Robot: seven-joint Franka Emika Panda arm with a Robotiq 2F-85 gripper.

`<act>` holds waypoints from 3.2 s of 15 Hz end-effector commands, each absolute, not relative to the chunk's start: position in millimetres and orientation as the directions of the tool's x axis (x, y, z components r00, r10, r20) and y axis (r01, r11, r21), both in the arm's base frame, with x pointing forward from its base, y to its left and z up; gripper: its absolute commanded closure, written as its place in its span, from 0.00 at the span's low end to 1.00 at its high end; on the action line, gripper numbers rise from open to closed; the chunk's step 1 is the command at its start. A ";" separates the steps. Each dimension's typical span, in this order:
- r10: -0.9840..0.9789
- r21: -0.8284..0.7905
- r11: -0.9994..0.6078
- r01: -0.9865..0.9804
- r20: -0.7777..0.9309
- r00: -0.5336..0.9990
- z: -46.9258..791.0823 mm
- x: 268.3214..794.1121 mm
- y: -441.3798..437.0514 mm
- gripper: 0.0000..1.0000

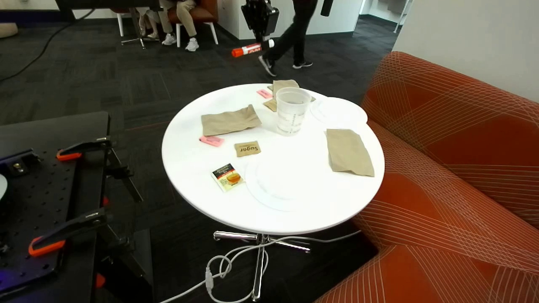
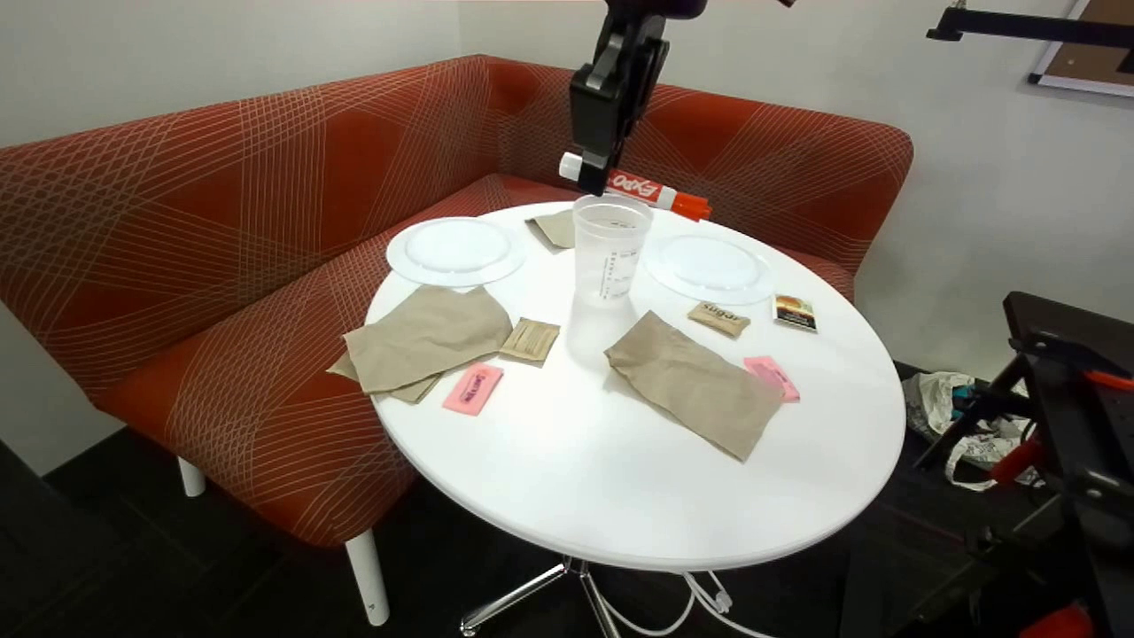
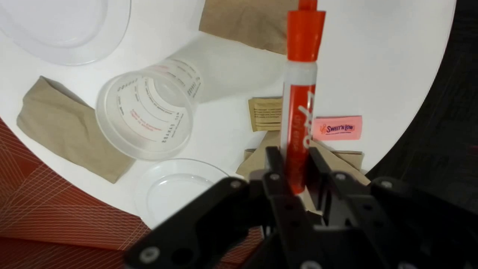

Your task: Put the marker in the cup

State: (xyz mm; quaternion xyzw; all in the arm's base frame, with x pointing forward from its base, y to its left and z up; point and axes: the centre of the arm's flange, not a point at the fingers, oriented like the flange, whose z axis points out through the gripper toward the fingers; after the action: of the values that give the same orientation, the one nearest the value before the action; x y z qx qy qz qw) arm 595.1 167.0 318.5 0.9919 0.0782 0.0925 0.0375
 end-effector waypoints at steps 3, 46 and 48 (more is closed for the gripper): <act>0.042 0.114 -0.993 0.017 0.225 0.974 321.7 594.2 167.9 0.95; -0.252 0.105 -0.424 -0.900 0.940 0.228 289.5 592.3 179.5 0.95; -0.224 0.116 -0.417 -0.901 0.948 0.226 286.7 592.0 177.0 0.95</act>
State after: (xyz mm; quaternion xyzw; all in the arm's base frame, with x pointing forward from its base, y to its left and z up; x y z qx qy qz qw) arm 586.6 178.4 287.8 0.7121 -0.4085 0.4582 0.3407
